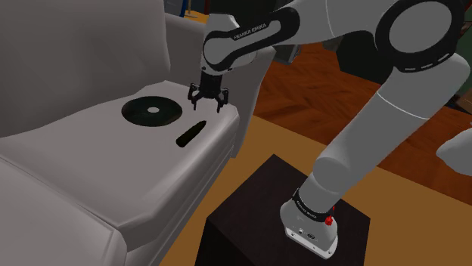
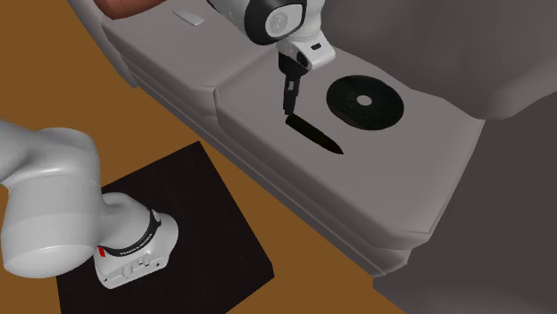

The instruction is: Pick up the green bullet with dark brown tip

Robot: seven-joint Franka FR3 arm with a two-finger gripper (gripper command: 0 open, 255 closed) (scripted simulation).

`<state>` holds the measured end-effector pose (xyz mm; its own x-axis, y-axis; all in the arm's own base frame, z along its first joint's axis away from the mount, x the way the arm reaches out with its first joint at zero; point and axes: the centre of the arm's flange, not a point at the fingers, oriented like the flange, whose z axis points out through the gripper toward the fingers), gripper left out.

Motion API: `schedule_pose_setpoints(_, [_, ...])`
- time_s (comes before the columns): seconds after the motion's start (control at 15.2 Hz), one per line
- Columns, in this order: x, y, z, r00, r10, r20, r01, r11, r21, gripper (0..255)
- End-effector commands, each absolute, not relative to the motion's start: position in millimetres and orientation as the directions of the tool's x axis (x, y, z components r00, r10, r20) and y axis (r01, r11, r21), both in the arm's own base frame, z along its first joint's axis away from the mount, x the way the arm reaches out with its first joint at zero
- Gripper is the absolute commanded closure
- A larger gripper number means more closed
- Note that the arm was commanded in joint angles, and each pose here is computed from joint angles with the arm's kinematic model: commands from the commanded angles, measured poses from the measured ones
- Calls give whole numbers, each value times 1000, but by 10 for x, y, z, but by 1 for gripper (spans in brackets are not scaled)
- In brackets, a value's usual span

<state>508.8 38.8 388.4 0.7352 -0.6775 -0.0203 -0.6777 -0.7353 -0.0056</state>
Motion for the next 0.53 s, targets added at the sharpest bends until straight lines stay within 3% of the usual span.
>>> schedule_pose_setpoints(0.0, [5253, 347, 3662, 676, -737, -28, -737, -676, -1, 0])
schedule_pose_setpoints(0.46, [5817, 70, 2944, 448, -892, -53, -893, -450, 22, 0])
